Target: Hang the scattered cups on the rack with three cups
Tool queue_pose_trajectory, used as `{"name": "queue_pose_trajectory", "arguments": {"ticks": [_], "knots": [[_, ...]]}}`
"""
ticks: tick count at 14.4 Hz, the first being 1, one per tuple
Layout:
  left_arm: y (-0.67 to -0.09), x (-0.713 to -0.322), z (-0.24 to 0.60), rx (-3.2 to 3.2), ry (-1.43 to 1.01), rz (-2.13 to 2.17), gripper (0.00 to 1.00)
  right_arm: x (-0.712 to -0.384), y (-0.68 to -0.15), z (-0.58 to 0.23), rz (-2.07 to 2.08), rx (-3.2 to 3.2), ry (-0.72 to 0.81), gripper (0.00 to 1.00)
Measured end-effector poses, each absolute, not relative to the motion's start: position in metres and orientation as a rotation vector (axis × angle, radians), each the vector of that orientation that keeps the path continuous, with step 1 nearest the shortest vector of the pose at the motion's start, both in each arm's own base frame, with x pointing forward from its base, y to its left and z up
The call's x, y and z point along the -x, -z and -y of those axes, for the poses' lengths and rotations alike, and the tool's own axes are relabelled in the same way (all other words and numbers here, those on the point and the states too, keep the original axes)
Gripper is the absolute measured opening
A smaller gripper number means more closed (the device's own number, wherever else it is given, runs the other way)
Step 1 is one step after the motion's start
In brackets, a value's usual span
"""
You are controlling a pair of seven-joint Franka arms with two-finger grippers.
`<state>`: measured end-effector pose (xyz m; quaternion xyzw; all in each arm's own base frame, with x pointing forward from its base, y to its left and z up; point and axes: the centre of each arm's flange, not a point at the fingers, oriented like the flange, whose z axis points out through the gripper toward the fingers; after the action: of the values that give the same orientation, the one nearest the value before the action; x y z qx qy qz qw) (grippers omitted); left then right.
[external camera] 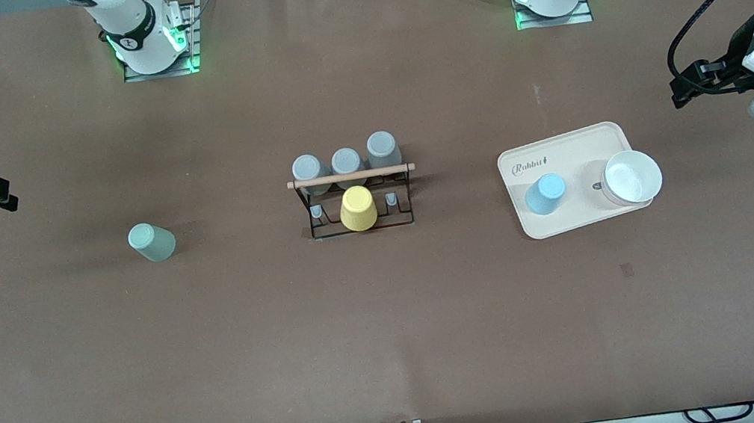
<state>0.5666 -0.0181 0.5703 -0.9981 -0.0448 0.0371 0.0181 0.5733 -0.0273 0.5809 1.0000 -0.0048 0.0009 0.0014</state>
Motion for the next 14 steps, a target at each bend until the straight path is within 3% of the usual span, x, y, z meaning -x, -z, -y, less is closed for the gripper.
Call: {"name": "queue_pose_trajectory", "arguments": {"ticks": [14], "knots": [[-0.5696, -0.566, 0.0131, 3.112, -0.128, 0.158, 1.0, -0.574, -0.5788, 0.0265, 0.013, -3.139, 0.005, 1.0]]}}
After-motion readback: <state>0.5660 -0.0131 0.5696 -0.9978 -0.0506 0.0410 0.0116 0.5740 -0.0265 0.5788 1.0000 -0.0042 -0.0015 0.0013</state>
